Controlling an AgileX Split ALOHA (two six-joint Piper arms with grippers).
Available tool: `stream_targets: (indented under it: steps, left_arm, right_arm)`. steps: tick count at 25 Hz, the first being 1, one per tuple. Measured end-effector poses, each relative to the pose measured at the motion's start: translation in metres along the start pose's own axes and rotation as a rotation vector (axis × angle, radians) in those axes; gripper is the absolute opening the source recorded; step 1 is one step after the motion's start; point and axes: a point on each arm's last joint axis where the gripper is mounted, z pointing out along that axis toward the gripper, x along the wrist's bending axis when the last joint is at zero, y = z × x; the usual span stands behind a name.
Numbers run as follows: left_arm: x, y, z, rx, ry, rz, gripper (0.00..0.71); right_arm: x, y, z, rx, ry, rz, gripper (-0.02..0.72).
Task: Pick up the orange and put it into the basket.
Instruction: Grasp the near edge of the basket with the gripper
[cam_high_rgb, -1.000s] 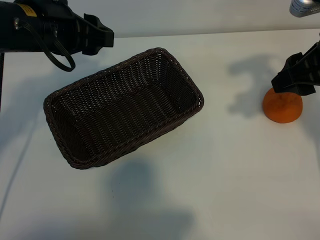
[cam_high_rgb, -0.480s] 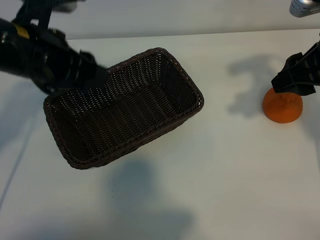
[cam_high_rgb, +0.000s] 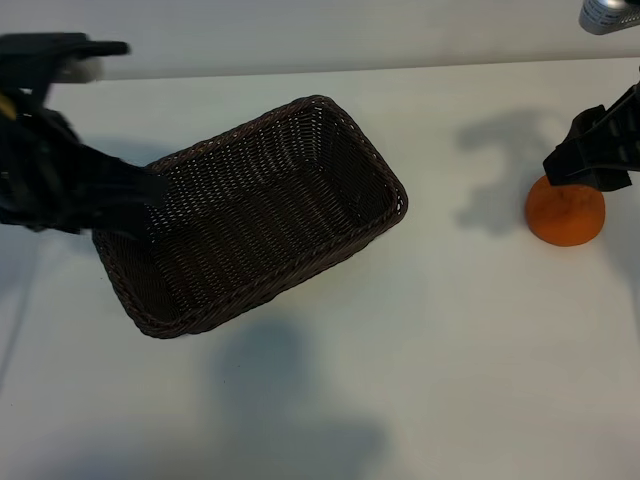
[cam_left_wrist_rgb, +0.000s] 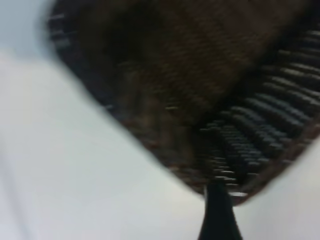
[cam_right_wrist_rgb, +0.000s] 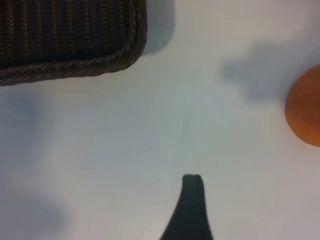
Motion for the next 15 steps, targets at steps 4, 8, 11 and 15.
stream_targets:
  steps: [4,8,11,15]
  left_arm:
    - [0.015,-0.017,-0.012,-0.065,0.106,-0.111,0.485]
    - [0.021,-0.039,-0.001,-0.078,0.12,-0.168,0.485]
    - [0.022,-0.042,0.01,-0.129,0.099,-0.201,0.512]
    - [0.02,-0.037,0.022,-0.202,0.057,-0.244,0.584]
  right_arm:
    - [0.0,0.0,0.0,0.0,0.0,0.0,0.593]
    - [0.0,0.0,0.0,0.0,-0.001,-0.001,0.593]
    - [0.0,0.0,0.0,0.0,-0.001,-0.001,0.593]
    - [0.0,0.0,0.0,0.0,-0.001,-0.001,0.593]
